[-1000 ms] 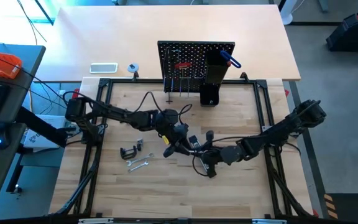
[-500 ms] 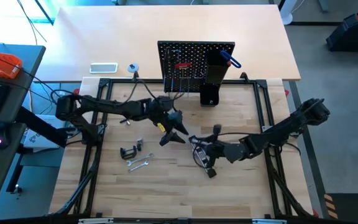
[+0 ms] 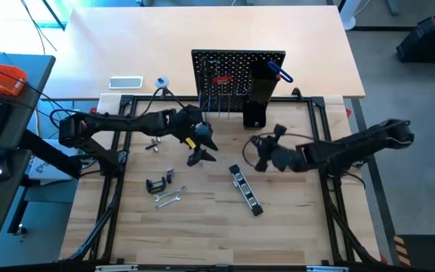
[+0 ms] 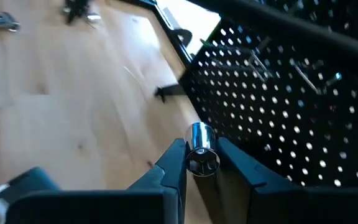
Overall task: Hang tools onto peg board
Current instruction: Put the socket into the bottom black bin on the peg board
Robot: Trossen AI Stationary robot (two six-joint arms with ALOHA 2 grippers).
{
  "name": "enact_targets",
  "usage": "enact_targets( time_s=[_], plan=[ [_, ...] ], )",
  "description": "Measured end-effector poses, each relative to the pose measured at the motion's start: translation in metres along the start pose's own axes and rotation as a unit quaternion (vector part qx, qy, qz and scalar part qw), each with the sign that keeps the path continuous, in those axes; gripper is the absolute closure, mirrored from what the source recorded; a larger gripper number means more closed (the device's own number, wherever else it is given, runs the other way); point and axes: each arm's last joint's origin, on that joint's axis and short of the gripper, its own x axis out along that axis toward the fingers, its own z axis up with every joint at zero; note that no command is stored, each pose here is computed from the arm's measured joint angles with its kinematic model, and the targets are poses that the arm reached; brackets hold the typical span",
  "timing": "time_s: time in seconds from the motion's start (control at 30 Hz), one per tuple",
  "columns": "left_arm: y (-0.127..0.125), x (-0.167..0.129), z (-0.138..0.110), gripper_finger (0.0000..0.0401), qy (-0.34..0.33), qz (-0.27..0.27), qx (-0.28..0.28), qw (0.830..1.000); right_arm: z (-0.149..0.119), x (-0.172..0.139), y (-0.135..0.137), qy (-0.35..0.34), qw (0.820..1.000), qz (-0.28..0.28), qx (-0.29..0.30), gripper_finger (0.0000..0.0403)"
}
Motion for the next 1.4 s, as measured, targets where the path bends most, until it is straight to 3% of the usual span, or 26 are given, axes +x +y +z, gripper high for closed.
enact_targets(
  time_s=[0.27, 0.7, 1.4],
  plan=[
    [0.001, -0.001, 0.001, 0.0178, -0.003, 0.002, 0.0, 1.0, -0.01, 0.032, -0.036, 0.049, 0.998, -0.006, 0.041, 0.035],
    [0.001, -0.001, 0.001, 0.0178, -0.004, 0.002, 0.0, 1.0, -0.028, 0.059, -0.078, 0.097, 0.991, 0.007, 0.098, 0.035],
    [0.001, 0.0, 0.001, 0.0178, -0.004, 0.002, 0.001, 1.0, -0.031, 0.062, -0.083, 0.098, 0.989, 0.017, 0.105, 0.0346]
  ],
)
